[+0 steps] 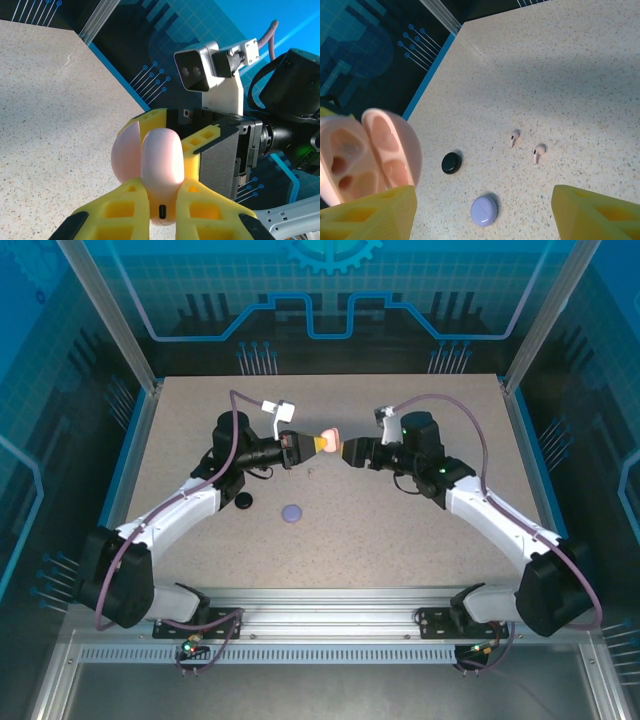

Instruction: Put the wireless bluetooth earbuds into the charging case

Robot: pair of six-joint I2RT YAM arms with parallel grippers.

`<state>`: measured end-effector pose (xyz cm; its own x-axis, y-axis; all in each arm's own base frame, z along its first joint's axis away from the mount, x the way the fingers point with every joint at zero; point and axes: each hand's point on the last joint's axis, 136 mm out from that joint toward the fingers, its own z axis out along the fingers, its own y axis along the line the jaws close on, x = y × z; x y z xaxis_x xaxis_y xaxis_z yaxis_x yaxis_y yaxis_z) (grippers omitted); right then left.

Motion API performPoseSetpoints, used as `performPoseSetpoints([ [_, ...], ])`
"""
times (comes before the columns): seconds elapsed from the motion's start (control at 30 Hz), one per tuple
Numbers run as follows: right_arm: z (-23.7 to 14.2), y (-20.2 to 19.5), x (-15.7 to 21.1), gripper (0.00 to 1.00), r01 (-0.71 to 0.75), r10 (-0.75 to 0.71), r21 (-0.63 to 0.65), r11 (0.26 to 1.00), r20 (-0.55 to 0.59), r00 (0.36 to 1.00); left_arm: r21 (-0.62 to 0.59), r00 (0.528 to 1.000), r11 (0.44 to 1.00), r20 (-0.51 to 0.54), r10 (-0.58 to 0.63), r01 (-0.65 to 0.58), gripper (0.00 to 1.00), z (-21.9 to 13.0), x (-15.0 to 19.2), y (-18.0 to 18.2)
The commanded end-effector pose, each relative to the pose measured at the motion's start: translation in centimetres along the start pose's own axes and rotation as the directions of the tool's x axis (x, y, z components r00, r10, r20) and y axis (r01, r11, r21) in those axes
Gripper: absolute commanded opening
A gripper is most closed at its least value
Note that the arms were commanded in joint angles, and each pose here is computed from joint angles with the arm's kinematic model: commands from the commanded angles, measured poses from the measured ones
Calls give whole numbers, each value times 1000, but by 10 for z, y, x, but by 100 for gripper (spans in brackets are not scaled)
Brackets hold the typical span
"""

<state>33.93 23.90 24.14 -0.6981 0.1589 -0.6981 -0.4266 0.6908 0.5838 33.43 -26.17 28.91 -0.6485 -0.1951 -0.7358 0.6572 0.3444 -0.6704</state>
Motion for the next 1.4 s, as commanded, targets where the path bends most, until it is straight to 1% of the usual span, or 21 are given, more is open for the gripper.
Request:
performPoseSetpoints([
  [0.0,-20,12,-7,72,-16,20,-81,997,48,999,66,997,996,32,63,-65,0,-4,-16,-25],
  [0.13,-27,24,-10,69,-33,45,-152,988,76,996,76,997,995,35,65,-67,0,-4,-15,-27],
  [0.27,-22,26,-9,59,-63,79,-193,979,75,994,85,997,994,40,60,-63,0,-4,-16,-28],
  [0.33,-20,29,-12,55,-67,86,-213,975,79,993,92,997,994,41,58,-61,0,-5,-16,-30],
  [0.47,-13,30,-11,54,-78,95,-217,973,68,993,100,997,993,45,57,-61,0,-5,-17,-32],
  [0.53,-14,39,-22,54,-60,82,-233,971,87,993,101,998,993,44,54,-59,0,-5,-17,-32],
  [1.0,-3,43,-27,50,-63,84,-236,970,79,993,102,998,993,42,49,-53,0,-4,-16,-31],
  [1.23,5,44,-25,43,-67,85,-240,968,62,994,104,998,993,41,45,-49,0,-3,-16,-31],
  [1.37,7,48,-25,41,-64,80,-247,967,58,995,106,998,993,40,43,-47,0,-3,-16,-30],
])
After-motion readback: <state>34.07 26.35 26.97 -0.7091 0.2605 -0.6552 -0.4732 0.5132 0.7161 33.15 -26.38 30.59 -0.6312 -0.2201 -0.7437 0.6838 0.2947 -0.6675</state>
